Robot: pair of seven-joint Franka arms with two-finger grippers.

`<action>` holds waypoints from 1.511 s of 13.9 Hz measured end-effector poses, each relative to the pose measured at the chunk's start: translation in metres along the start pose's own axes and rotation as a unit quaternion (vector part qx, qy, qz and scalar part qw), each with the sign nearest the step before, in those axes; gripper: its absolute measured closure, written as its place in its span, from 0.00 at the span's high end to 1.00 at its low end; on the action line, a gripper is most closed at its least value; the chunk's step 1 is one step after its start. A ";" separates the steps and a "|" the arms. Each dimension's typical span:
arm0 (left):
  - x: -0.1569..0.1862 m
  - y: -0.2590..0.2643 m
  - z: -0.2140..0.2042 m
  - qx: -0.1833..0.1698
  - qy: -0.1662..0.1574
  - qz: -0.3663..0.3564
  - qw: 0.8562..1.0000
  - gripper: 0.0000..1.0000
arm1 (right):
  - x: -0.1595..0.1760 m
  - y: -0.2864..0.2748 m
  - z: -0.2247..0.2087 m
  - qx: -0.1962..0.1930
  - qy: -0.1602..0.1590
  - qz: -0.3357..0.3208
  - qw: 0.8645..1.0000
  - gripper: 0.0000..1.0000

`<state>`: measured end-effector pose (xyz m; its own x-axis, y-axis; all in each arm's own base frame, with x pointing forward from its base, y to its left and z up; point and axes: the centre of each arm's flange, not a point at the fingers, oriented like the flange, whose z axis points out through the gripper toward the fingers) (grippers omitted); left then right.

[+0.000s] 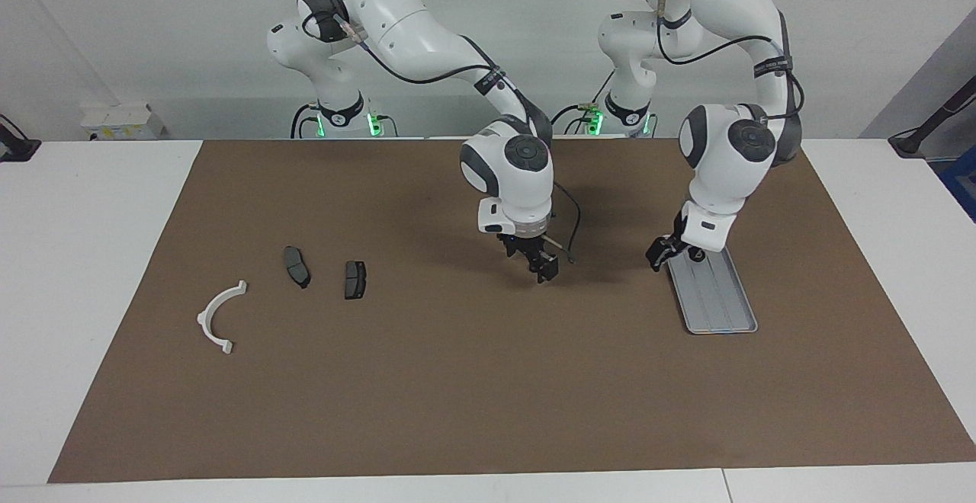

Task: Pick bearing gear from pile to tray

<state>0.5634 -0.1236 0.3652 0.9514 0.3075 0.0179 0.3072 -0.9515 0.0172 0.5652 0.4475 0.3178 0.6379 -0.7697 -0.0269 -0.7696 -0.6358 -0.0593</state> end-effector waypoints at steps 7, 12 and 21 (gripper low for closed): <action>-0.049 0.074 0.001 -0.002 -0.001 -0.031 1.000 0.71 | 0.101 -0.002 -0.109 0.014 0.011 -0.089 0.996 1.00; -0.085 0.185 0.025 -0.008 -0.003 -0.046 0.999 0.61 | 0.184 0.035 -0.177 0.013 0.024 -0.242 0.970 1.00; -0.110 0.204 0.064 0.011 -0.019 -0.042 0.999 0.50 | 0.333 0.130 -0.243 -0.019 0.038 -0.484 0.874 1.00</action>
<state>0.5229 -0.3525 0.3025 0.9222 0.3861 -0.0206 0.3861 -0.9224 -0.0052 0.6706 0.0939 0.5432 0.9881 0.1287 0.0836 0.1279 -0.9917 0.0156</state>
